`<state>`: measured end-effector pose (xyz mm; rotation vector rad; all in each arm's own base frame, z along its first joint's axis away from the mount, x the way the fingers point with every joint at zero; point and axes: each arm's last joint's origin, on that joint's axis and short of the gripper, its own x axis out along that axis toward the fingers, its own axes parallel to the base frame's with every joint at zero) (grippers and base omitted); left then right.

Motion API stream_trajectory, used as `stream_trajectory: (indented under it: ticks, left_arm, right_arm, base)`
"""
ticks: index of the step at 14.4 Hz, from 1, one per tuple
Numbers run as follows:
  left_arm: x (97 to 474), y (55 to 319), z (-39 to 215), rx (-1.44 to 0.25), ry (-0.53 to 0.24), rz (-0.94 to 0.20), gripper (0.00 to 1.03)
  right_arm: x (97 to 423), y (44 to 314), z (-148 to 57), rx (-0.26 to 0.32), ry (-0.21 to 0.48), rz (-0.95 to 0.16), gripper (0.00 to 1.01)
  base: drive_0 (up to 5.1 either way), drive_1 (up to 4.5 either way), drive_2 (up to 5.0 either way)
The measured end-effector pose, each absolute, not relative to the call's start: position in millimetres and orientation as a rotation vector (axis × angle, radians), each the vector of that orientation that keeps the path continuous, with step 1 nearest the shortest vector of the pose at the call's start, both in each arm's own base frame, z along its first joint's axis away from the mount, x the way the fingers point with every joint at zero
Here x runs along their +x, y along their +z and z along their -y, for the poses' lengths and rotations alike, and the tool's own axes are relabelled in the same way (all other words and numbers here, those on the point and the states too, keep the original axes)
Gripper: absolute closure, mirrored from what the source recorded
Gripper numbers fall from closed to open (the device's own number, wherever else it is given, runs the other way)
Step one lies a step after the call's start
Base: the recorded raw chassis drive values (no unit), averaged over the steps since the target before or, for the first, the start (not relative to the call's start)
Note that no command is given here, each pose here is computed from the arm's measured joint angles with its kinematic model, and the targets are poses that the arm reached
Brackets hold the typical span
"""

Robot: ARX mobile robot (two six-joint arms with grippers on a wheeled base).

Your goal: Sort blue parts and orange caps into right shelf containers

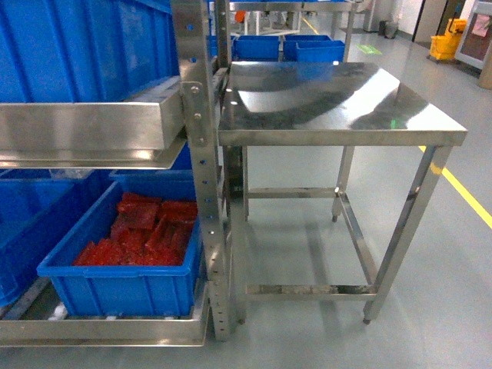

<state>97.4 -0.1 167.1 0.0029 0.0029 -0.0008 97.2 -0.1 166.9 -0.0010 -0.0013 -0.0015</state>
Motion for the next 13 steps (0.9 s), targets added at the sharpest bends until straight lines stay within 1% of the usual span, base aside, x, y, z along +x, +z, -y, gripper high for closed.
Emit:
stream_trajectory:
  ticks: [13]
  left_arm:
    - [97.4, 167.4, 0.1, 0.003, -0.001, 0.000, 0.60]
  right_arm:
    - [97.2, 167.0, 0.0, -0.001, 0.000, 0.002, 0.57]
  base:
    - [-5.0, 2.41, 2.4]
